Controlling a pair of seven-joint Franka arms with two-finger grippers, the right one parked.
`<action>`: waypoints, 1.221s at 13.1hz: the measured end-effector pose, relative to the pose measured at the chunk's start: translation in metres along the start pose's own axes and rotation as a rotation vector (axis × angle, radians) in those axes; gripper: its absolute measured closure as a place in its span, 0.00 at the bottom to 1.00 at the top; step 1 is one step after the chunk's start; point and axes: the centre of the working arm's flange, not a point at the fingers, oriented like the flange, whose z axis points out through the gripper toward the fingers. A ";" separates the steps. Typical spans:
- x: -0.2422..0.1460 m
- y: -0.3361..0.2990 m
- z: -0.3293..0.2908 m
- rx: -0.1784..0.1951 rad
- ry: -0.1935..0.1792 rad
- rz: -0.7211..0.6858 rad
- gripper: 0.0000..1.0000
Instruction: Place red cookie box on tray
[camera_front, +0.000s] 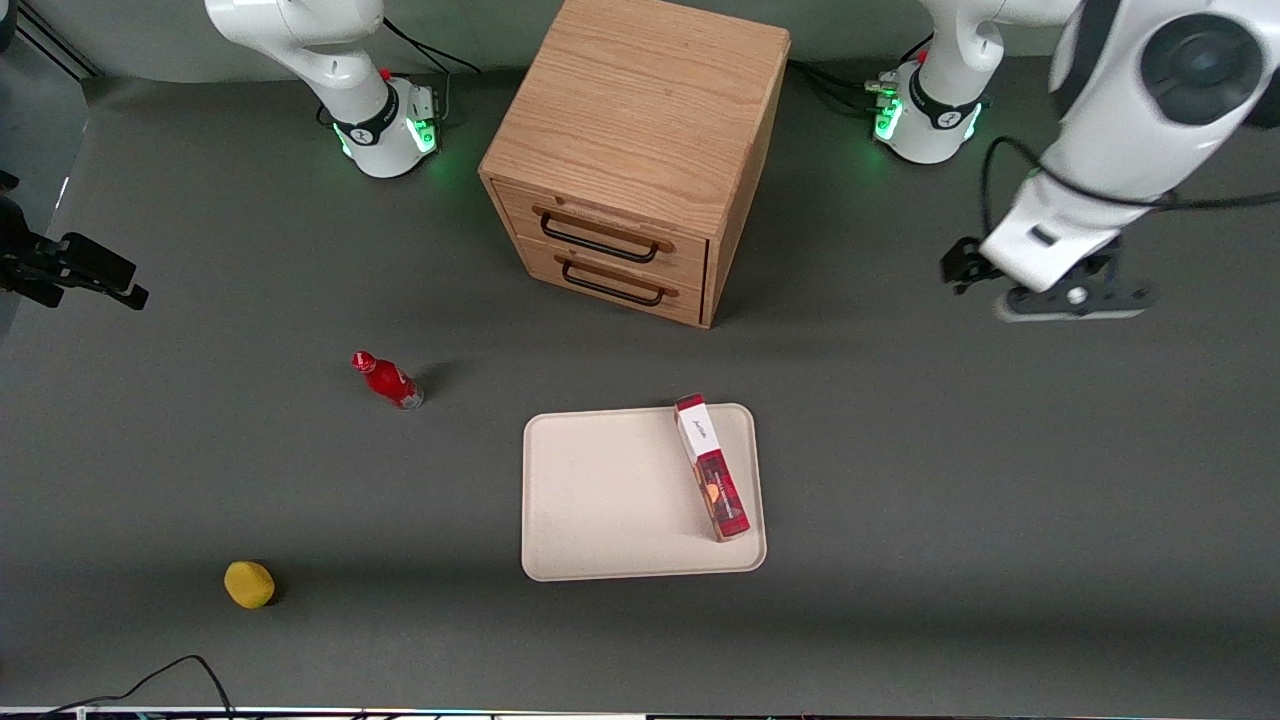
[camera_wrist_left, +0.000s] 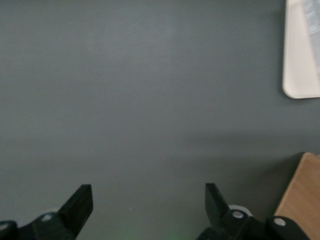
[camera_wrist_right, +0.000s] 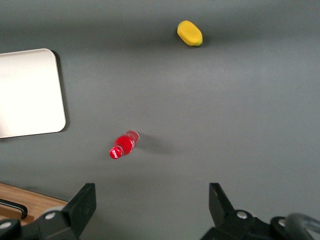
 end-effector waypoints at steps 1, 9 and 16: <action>-0.010 -0.026 0.004 -0.016 0.012 -0.001 0.00; -0.040 -0.130 -0.018 -0.069 0.062 0.029 0.00; -0.013 -0.129 -0.063 -0.047 0.006 -0.044 0.00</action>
